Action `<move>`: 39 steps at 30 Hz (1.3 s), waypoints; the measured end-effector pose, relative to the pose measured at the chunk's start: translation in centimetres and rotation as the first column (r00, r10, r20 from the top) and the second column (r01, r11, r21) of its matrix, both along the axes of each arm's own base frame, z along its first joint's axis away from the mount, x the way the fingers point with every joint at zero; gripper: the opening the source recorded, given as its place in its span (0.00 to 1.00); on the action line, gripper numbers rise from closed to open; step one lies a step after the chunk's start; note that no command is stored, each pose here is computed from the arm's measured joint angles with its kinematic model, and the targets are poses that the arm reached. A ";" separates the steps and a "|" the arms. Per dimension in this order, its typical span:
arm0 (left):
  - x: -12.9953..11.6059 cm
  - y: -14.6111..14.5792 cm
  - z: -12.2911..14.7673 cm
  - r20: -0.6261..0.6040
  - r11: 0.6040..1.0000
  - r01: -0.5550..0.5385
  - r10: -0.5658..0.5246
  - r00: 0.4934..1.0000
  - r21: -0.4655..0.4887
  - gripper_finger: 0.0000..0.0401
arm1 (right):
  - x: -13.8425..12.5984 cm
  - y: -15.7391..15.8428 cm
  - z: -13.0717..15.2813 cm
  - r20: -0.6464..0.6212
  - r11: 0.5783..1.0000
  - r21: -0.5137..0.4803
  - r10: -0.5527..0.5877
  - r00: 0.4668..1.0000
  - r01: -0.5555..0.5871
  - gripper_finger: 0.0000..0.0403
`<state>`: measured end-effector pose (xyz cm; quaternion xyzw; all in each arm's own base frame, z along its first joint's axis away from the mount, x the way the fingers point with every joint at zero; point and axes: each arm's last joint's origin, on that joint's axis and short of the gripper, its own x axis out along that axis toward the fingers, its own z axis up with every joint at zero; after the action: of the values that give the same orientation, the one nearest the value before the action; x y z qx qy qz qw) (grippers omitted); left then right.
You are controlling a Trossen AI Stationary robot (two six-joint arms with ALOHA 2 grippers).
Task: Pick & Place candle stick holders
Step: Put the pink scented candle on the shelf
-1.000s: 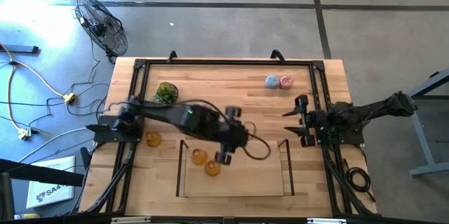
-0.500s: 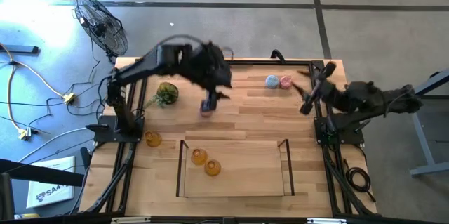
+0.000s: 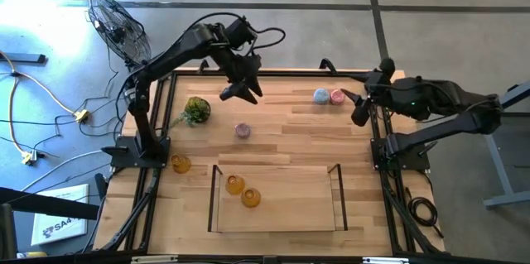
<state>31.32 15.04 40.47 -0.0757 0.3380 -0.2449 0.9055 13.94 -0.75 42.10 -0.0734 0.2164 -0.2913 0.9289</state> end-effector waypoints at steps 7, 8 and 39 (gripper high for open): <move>0.5 1.8 -2.9 0.012 1.000 -0.020 0.020 1.000 -0.008 0.43 | 0.1 0.3 -0.1 -0.070 0.987 -0.033 0.152 0.986 -0.155 0.52; 0.4 2.0 -3.0 0.009 1.000 -0.027 0.027 1.000 -0.009 0.43 | 0.2 0.4 -0.1 -0.067 0.980 -0.015 0.195 0.979 -0.196 0.52; -2.3 0.5 -0.9 0.007 0.999 -0.004 0.004 1.000 0.047 0.43 | 5.2 -12.2 -1.2 -0.426 0.932 0.315 -0.029 0.904 0.178 0.99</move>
<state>28.98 15.49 39.62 -0.0545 0.3404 -0.2354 0.9087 19.13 -12.92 40.91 0.0428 0.4597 -0.2761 0.8430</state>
